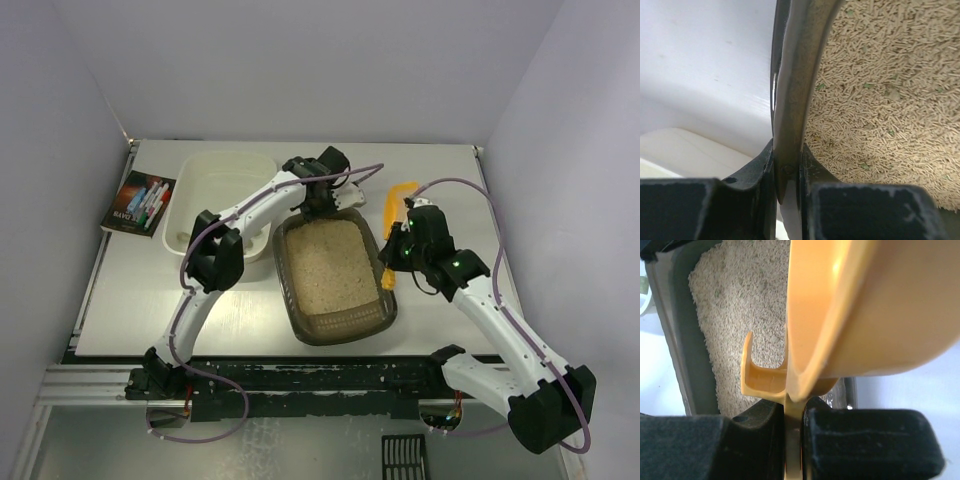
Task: Clean the litter box
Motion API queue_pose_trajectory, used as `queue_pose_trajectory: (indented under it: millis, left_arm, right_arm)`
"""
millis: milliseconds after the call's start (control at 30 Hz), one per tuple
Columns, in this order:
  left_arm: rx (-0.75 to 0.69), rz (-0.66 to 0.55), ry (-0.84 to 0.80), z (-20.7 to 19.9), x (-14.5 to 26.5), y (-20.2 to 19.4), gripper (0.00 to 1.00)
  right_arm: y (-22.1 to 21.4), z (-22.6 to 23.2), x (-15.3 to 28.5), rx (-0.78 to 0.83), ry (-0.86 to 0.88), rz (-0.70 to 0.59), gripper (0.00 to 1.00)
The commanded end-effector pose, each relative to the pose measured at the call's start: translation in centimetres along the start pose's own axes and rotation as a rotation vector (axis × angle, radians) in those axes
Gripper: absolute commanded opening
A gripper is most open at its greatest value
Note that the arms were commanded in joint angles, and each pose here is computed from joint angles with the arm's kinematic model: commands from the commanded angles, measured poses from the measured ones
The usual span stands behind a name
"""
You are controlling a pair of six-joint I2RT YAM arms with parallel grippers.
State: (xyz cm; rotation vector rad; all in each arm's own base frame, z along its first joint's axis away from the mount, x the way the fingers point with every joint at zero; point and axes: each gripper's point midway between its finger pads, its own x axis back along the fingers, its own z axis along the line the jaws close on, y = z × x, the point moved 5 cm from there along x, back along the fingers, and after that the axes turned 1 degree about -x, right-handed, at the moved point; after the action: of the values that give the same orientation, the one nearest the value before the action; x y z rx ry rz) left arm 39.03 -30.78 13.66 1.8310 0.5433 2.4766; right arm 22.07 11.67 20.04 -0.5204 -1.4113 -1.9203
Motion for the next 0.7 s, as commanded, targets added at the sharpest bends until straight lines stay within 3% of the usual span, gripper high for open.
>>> queue_pose_trajectory:
  millis: [0,167,400,467,600,667]
  left_arm:
    - [-0.096,-0.004,0.249,4.9,0.2,1.3,0.08]
    - [-0.079,-0.037,0.412,7.5,-0.7,2.8,0.08]
    - [0.008,-0.124,0.598,10.2,-0.7,4.9,0.17]
    - [0.037,-0.164,0.616,10.5,-0.2,5.6,0.29]
    - [0.098,-0.238,0.682,11.4,1.4,6.7,0.74]
    - [0.130,-0.269,0.711,11.9,2.6,7.2,0.89]
  right_arm:
    - [0.2,0.6,0.2,-0.029,0.059,-0.032,0.00]
    - [-0.2,0.8,0.3,-0.045,0.089,-0.041,0.00]
    - [-0.6,1.0,-0.3,-0.058,0.117,-0.030,0.00]
    - [-0.6,1.3,-0.4,-0.060,0.134,-0.032,0.00]
    - [-0.5,1.8,-0.7,-0.074,0.170,-0.032,0.00]
    - [-0.4,2.1,-0.8,-0.078,0.189,-0.037,0.00]
